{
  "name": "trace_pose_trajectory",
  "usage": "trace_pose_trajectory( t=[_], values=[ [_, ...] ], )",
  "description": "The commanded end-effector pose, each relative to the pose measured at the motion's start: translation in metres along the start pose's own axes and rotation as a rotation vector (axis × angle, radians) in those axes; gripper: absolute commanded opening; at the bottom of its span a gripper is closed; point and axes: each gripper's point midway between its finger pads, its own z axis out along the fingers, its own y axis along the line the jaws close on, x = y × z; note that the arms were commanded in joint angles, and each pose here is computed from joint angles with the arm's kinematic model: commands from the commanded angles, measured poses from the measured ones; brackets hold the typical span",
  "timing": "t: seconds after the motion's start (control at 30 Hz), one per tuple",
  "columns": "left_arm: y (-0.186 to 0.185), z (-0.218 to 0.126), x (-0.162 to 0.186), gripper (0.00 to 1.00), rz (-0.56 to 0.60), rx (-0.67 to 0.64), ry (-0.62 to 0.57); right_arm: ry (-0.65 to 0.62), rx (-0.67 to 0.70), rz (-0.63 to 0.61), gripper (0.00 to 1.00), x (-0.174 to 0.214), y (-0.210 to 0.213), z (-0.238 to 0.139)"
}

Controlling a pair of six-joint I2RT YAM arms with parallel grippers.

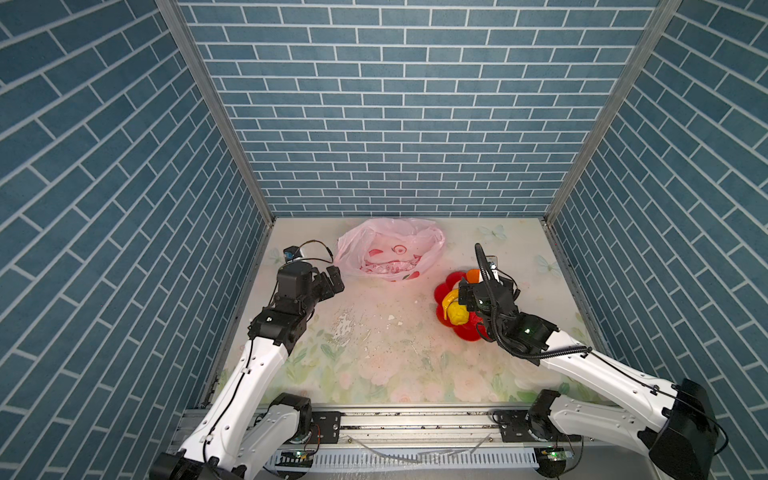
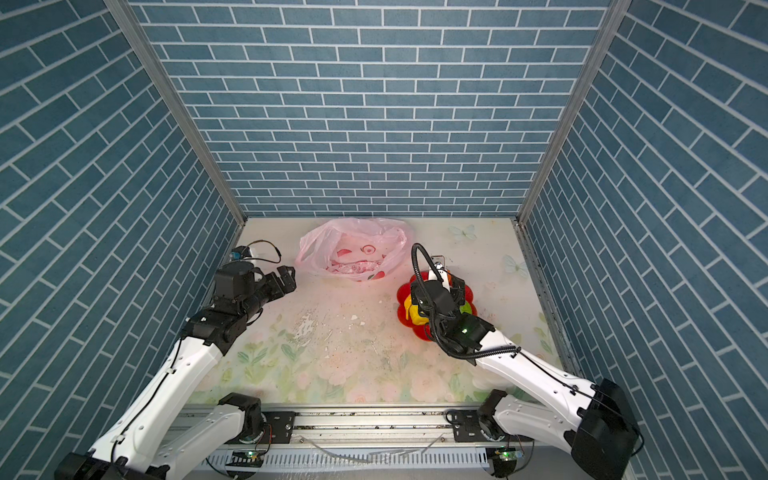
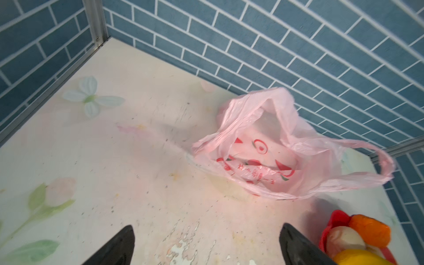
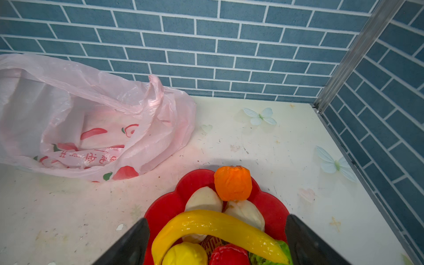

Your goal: Take the fake fruits out of the plastic bag

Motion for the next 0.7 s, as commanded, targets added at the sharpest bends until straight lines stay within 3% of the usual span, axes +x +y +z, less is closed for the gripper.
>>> trace_pose_trajectory(
  t=[0.0,0.23,0.4,0.67],
  values=[
    [0.030,0.007,0.019,0.99,0.028,-0.102,-0.020,-0.036,0.070,-0.017,0.99,0.002,-0.014,0.008],
    [0.064,0.008,0.023,0.99,0.070,-0.231,-0.131,-0.058,0.110,0.009,0.99,0.012,-0.028,0.011],
    [0.070,0.015,0.015,0.99,0.171,-0.266,-0.223,-0.085,0.159,0.035,0.99,0.021,-0.043,0.009],
    [0.075,0.039,0.008,0.99,0.297,-0.336,-0.246,-0.086,0.277,0.015,0.99,0.029,-0.074,0.007]
  ],
)
